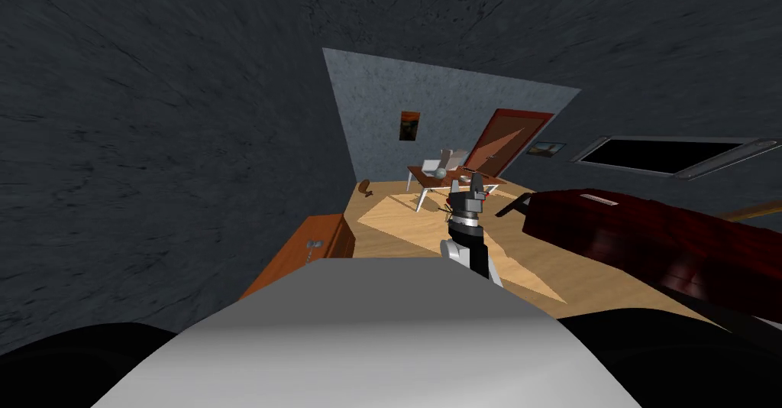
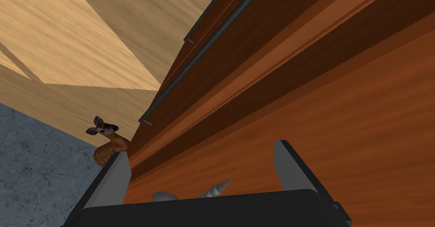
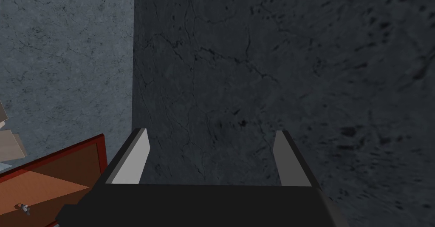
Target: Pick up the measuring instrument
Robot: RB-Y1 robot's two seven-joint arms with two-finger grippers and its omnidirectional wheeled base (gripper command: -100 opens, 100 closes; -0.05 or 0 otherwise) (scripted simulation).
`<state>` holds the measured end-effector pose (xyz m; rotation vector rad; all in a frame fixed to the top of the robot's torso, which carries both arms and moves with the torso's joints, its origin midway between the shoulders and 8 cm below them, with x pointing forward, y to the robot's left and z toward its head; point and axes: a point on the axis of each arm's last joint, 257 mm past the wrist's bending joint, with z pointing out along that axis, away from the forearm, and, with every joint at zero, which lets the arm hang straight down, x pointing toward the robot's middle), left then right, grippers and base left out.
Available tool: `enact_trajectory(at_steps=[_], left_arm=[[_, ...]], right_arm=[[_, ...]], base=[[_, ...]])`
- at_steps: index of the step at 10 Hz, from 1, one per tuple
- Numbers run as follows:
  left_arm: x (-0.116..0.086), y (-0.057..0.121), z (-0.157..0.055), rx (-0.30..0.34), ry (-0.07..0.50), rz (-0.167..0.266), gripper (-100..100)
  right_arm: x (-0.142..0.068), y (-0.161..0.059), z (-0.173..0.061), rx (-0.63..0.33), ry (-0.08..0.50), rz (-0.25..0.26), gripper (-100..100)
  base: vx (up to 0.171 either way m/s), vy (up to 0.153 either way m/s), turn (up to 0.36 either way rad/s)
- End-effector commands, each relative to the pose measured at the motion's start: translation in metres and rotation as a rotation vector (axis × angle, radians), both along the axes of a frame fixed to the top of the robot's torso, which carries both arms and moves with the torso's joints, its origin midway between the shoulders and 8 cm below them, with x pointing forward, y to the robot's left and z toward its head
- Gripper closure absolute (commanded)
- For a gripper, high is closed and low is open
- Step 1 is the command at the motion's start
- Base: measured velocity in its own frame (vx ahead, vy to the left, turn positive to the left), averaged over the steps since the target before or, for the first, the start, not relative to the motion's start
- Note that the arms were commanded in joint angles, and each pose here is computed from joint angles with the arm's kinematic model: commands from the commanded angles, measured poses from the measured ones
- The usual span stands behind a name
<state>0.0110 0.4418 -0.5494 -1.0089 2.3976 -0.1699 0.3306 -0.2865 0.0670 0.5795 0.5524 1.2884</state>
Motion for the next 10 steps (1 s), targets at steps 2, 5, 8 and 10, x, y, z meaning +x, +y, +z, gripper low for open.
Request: enact_trajectory(at_steps=[2, 5, 8, 10], left_arm=[[-0.034, 0.015, -0.007, 0.034, 0.075, -0.039, -100], [-0.066, 0.035, -0.008, 0.072, 0.151, -0.097, -100], [-0.089, 0.053, -0.006, 0.107, 0.212, -0.155, -100], [-0.097, 0.062, -0.004, 0.122, 0.235, -0.182, -100]], right_arm=[[0.0, 0.0, 0.0, 0.0, 0.0, 0.0, 0], [0.0, 0.0, 0.0, 0.0, 0.0, 0.0, 0], [0.0, 0.0, 0.0, 0.0, 0.0, 0.0, 0], [0.0, 0.0, 0.0, 0.0, 0.0, 0.0, 0]], base=[[0.045, 0.016, -0.182], [0.059, 0.03, -0.223], [0.059, 0.054, -0.18], [0.069, 0.056, -0.202]])
